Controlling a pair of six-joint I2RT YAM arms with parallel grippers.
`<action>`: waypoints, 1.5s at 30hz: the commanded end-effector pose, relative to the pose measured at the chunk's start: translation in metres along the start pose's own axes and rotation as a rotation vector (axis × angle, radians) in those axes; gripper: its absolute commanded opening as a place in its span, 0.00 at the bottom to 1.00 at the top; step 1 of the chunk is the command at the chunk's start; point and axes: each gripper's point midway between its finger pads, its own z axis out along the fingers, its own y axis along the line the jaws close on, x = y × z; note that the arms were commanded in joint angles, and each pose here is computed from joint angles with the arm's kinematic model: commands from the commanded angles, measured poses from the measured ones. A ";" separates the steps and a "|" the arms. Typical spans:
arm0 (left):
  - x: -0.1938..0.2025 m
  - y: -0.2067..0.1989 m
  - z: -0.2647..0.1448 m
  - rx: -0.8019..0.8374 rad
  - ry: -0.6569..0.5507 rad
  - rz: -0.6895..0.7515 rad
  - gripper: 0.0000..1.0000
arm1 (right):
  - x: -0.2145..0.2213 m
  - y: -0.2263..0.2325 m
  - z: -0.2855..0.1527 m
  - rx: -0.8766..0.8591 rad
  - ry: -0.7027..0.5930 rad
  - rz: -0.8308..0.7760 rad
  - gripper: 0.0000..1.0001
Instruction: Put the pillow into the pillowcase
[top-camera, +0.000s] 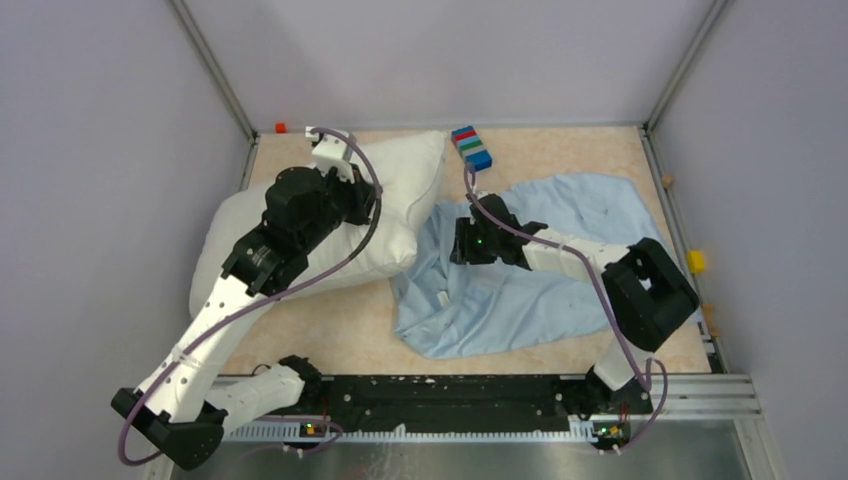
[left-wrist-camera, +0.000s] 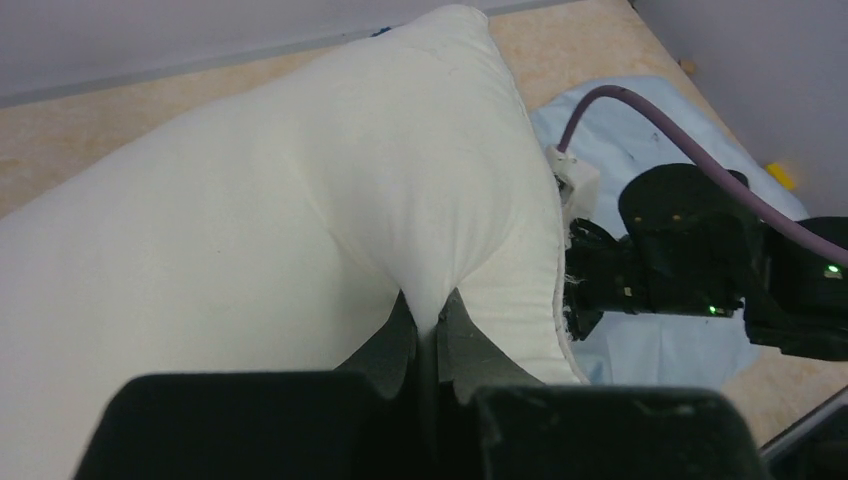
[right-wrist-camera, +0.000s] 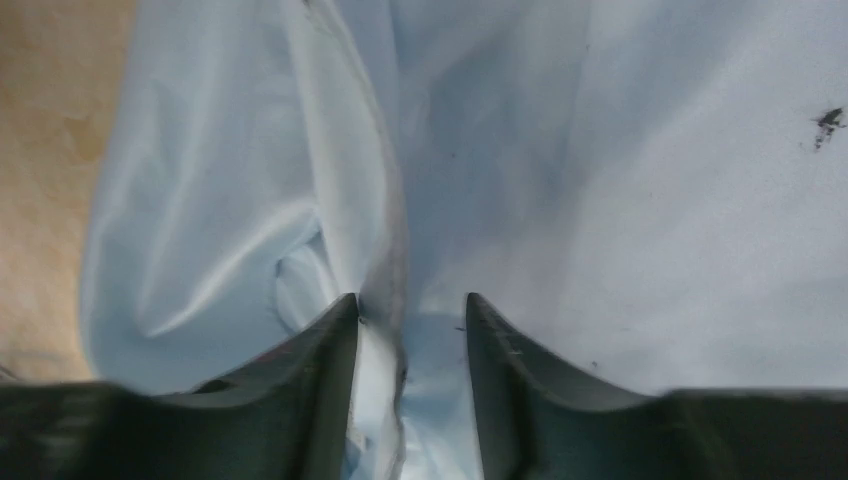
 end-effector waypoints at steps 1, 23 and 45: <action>-0.024 -0.022 -0.019 0.127 -0.108 -0.016 0.00 | -0.014 -0.006 0.014 -0.004 -0.040 0.032 0.33; 0.124 -0.037 -0.044 0.330 0.245 -0.049 0.00 | -0.060 -0.001 -0.062 0.032 -0.255 0.046 0.00; 0.075 -0.038 0.054 0.187 0.155 -0.160 0.00 | -0.026 0.054 -0.095 -0.119 -0.269 -0.257 0.00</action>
